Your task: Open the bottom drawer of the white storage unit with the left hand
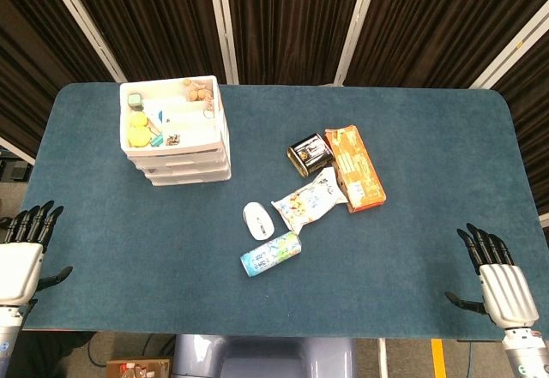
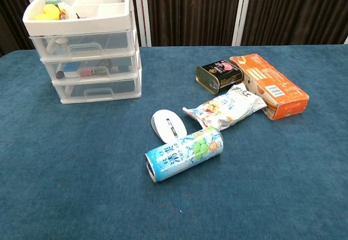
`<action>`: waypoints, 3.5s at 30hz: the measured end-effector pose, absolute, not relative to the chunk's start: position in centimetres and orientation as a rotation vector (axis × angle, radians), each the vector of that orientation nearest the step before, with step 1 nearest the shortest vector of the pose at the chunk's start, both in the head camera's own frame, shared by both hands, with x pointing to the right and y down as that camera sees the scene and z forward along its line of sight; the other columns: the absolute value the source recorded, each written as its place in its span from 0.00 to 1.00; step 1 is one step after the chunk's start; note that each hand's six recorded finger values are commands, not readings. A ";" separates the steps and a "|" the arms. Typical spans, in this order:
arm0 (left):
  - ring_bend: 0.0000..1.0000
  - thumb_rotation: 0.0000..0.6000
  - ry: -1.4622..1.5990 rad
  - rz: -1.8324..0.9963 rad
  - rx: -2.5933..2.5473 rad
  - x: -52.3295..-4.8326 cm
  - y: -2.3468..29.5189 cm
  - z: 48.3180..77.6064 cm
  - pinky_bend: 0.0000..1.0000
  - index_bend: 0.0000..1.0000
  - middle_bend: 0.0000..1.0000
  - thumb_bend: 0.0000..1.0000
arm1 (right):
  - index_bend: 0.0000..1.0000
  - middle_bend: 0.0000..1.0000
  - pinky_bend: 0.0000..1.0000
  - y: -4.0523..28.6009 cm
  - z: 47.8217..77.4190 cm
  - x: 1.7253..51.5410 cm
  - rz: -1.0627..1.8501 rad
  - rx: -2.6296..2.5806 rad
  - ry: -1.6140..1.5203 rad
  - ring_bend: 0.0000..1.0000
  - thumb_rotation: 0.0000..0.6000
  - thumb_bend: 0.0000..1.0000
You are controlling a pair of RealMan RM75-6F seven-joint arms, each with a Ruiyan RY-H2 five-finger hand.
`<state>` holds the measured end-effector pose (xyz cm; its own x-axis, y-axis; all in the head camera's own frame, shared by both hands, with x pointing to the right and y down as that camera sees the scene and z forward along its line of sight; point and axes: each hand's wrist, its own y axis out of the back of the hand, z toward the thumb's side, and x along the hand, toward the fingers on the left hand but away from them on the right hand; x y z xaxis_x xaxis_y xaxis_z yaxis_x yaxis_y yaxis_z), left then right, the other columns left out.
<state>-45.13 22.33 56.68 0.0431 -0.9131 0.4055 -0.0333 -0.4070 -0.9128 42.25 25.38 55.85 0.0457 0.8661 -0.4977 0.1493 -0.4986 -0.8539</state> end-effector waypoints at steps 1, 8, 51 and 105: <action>0.00 1.00 0.986 -1.462 -1.560 -45.1 22.3 56.7 0.07 0.01 0.00 0.00 | 0.00 0.00 0.06 25.4 55.9 42.2 1.503 -1.716 -1.027 0.00 1.00 0.08; 0.00 1.00 0.985 -1.462 -1.560 -45.1 22.4 56.6 0.08 0.02 0.00 0.01 | 0.00 0.00 0.06 25.4 55.8 42.2 1.501 -1.717 -1.028 0.00 1.00 0.08; 0.99 1.00 1.605 -1.780 -2.248 -32.9 16.1 69.0 1.00 0.12 1.00 0.57 | 0.00 0.00 0.06 24.9 56.2 42.3 1.519 -1.801 -1.082 0.00 1.00 0.08; 0.99 1.00 2.148 -1.561 -2.503 -21.7 12.5 76.2 1.00 0.09 1.00 0.57 | 0.00 0.00 0.06 24.9 56.0 42.0 1.497 -1.835 -1.087 0.00 1.00 0.08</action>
